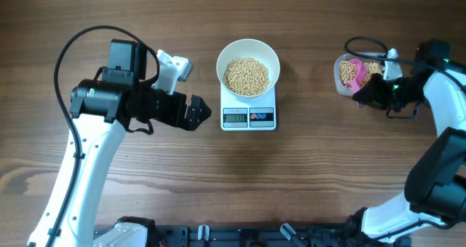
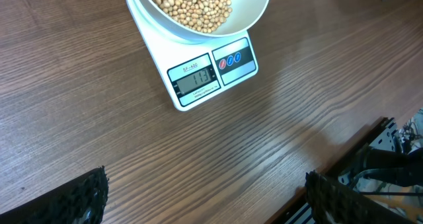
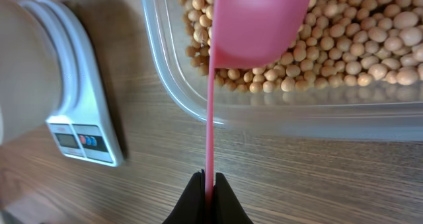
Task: Scoop item into bowl and weigh 150g on scale
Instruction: 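Lift the filled scoop out of the tub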
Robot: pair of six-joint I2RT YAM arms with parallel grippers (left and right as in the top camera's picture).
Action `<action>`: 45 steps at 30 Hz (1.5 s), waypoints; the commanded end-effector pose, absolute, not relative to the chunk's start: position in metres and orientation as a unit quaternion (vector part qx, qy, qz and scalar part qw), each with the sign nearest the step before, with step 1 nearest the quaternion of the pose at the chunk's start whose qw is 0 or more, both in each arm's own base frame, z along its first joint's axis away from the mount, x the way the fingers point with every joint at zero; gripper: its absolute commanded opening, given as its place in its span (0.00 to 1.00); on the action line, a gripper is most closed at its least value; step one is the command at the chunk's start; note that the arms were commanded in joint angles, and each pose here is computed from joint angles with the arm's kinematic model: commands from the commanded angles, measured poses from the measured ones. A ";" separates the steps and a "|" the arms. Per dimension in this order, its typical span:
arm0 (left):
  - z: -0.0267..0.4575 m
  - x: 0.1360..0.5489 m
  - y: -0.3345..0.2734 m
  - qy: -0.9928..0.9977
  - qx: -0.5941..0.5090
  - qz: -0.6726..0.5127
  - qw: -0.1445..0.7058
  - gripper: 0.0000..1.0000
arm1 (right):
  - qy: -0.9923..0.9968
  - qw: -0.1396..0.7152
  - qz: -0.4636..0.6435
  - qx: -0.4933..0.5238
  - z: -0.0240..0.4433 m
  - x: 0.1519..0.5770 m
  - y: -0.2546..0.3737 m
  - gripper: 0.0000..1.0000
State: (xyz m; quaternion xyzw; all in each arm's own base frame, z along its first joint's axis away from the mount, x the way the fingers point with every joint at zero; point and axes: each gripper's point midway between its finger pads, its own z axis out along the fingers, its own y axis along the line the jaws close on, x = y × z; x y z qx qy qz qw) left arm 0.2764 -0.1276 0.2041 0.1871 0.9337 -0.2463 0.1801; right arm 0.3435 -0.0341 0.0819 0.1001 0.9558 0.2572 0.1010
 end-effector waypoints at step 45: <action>0.212 0.274 -0.131 0.926 0.202 -0.253 0.192 1.00 | 0.900 0.129 0.387 0.153 0.112 0.335 -0.041 0.04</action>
